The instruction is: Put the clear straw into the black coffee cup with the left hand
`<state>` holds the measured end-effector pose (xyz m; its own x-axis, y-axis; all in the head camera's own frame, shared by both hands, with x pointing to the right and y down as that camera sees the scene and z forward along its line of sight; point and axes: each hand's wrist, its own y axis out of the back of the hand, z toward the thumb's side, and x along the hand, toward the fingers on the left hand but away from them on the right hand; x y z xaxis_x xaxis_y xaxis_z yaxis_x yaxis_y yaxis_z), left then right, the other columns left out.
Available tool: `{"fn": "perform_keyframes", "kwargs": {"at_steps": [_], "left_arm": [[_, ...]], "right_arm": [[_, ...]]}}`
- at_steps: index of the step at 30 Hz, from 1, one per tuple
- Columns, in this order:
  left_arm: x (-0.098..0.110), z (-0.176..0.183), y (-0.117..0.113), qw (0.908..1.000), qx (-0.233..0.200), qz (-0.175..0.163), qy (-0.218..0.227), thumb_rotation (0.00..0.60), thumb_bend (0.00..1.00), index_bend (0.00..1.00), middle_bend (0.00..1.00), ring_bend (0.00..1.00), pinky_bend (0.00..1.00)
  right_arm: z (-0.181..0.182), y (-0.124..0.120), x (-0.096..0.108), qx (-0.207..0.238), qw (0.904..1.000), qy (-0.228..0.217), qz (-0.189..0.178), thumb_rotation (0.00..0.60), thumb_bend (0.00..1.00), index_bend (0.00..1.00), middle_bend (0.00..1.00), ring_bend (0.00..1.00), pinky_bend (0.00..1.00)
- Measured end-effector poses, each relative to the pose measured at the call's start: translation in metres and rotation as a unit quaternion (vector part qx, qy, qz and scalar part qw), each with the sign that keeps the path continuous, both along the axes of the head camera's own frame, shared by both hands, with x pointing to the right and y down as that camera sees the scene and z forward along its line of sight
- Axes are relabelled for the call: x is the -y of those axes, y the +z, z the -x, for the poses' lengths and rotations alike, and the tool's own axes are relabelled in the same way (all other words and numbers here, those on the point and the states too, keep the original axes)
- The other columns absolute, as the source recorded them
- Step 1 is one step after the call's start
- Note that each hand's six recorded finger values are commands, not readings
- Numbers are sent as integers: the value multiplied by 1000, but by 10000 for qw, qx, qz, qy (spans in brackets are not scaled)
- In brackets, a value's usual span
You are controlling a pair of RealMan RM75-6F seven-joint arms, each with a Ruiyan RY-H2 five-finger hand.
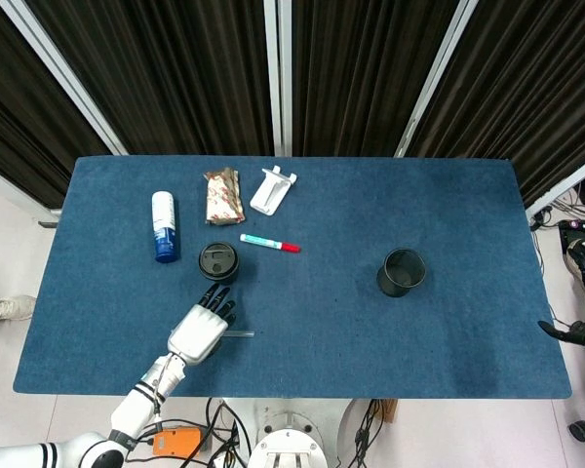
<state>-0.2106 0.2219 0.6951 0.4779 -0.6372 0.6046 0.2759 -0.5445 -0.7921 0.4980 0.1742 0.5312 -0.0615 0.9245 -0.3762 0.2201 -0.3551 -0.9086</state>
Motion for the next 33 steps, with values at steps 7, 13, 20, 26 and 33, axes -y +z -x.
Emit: {"fn": "perform_keyframes", "kwargs": {"at_steps": [7,13,20,26,33], "left_arm": [[-2,0,7,10000,74,55,-24,600,274,464,191,0,0],[1,4,10,9999,86,20,-99,600,295,487,191,0,0],[2,10,12,9997,70,50,-214,600,336,540,195,0,0],[2,20,5,9986,-96,110,-506,600,369,545,203,0,0],[8,43,-34,9908,-725,53,-1145,600,374,545,241,35,0]], "right_arm": [[0,3,0,8,10000,12,48,600,129,0,58,0,23],[1,6,1,22,10000,-1,70,600,128,0,58,0,23],[1,7,2,25,10000,-2,75,600,129,0,58,0,23],[1,6,1,31,10000,8,59,600,129,0,58,0,23],[3,7,-1,57,10000,-2,82,600,128,0,58,0,23]]}}
